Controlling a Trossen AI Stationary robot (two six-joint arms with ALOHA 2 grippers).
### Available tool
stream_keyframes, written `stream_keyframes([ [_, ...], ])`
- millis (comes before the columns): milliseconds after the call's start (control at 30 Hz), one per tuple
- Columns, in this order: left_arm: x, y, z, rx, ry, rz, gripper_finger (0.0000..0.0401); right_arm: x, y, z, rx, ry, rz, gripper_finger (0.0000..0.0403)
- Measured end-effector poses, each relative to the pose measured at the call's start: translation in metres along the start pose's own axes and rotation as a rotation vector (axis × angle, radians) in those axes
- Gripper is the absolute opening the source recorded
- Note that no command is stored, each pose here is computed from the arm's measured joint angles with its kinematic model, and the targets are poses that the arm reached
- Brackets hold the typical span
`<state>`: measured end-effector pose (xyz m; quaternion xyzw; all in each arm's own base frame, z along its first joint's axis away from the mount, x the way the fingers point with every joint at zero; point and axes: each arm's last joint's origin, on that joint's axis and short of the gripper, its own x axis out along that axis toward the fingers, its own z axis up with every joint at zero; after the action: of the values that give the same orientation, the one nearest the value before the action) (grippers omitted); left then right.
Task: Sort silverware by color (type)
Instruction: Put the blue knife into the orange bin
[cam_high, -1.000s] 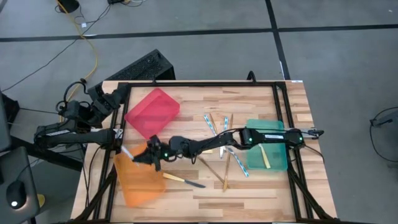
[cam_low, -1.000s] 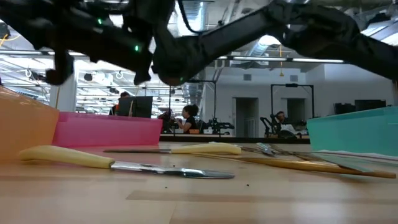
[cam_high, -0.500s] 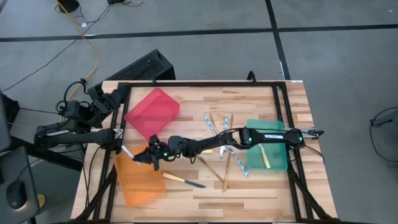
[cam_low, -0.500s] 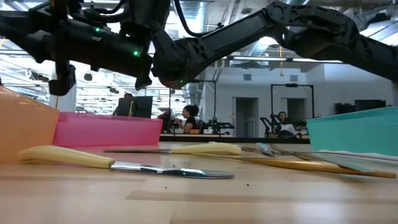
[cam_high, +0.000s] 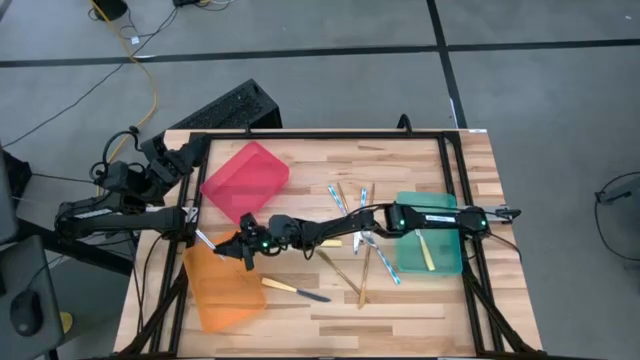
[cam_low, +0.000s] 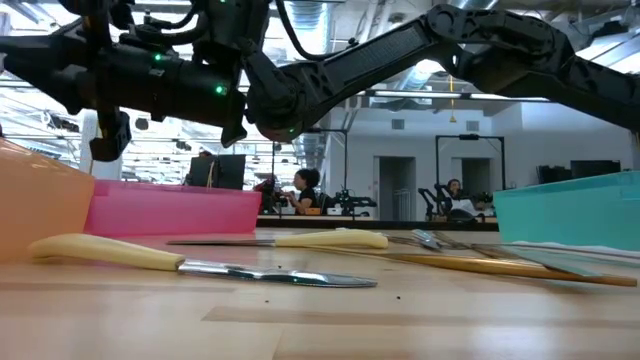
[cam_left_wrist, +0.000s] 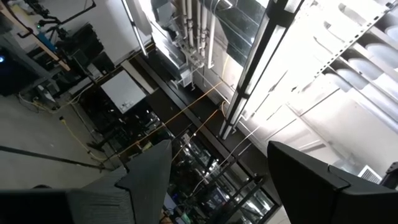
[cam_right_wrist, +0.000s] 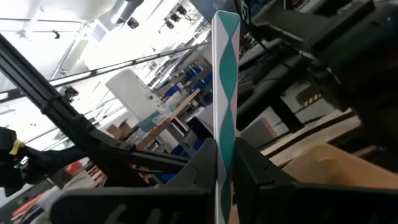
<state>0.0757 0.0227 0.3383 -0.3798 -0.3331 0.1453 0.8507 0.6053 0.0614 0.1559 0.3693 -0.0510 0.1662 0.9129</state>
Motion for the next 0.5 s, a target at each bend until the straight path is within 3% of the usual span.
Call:
stream_keyframes([
  [267,0.0,-0.0001,-0.0001,-0.001,0.004,-0.004,0.0247,-0.0011,-0.0105,-0.0051,0.083,0.029,-0.129,0.0041],
  [500,0.0,-0.0002,0.0,0.0,0.003,-0.004,0.0247,-0.0014,-0.0123,-0.0065,0.092,0.035,-0.154,0.0041],
])
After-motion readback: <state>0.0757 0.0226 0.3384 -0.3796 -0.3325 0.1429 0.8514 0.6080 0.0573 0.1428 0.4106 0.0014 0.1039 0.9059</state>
